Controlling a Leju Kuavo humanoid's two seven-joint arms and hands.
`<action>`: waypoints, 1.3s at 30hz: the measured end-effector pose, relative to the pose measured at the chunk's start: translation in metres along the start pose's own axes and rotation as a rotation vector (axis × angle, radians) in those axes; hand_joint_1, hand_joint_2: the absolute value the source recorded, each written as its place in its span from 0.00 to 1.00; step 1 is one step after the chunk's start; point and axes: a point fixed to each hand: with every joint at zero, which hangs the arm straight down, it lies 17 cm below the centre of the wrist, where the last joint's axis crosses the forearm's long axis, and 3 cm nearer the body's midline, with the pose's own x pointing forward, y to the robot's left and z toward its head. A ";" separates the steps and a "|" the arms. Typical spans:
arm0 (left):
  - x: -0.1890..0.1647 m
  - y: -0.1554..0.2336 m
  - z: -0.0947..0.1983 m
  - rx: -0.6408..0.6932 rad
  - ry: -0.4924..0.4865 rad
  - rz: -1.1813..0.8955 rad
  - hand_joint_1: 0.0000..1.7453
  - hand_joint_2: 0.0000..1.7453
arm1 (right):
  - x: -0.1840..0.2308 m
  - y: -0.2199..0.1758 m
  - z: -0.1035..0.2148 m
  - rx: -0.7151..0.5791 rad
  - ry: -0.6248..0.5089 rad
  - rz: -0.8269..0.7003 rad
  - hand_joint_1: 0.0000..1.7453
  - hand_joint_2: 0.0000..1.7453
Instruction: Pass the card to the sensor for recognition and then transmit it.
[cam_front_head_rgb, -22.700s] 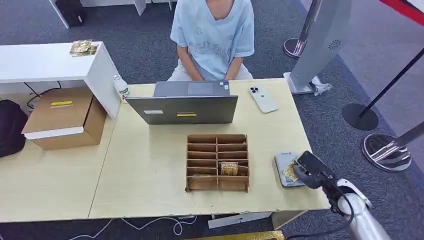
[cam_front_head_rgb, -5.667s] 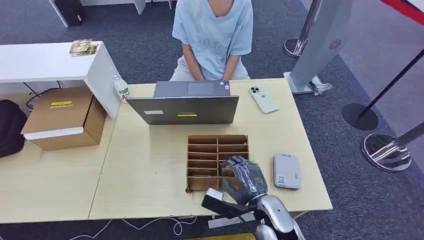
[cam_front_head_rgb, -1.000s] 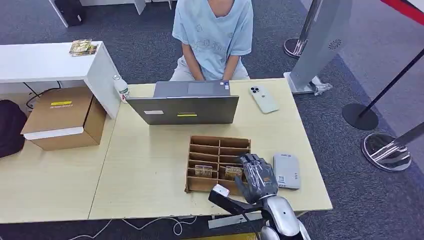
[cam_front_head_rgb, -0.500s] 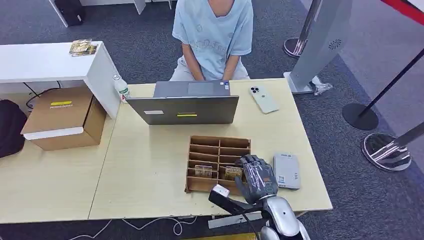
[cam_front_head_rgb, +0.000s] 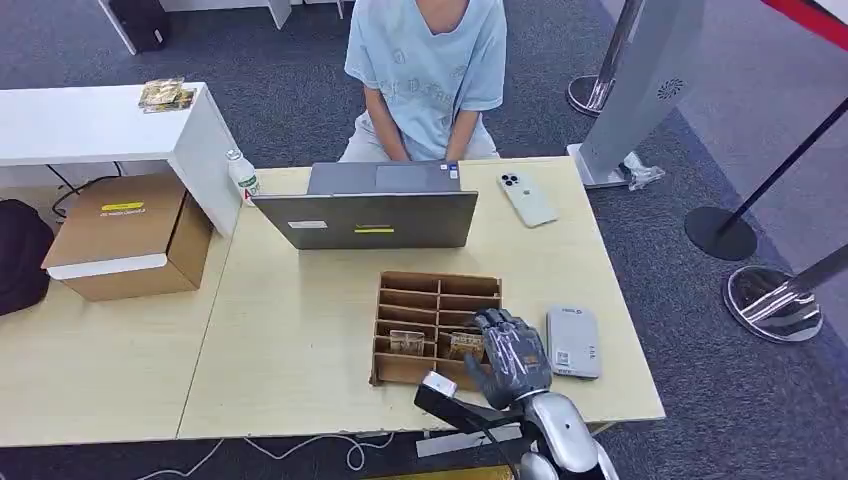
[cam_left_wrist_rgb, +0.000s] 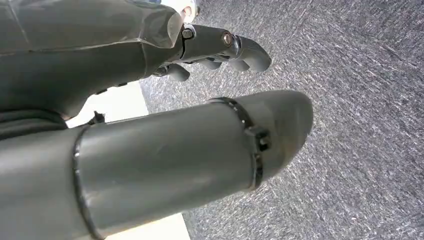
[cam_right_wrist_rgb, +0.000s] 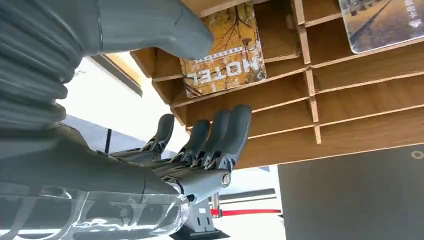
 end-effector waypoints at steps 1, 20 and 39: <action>0.000 0.000 0.000 0.000 0.000 0.000 0.00 0.00 | 0.000 0.000 0.000 0.000 -0.001 -0.001 0.46 1.00; 0.000 0.000 0.000 0.000 0.000 0.000 0.00 0.00 | 0.007 0.007 -0.002 0.018 -0.016 -0.003 0.55 1.00; 0.000 0.000 0.000 0.001 0.000 0.000 0.00 0.00 | 0.006 0.004 -0.008 0.018 -0.010 0.011 0.78 1.00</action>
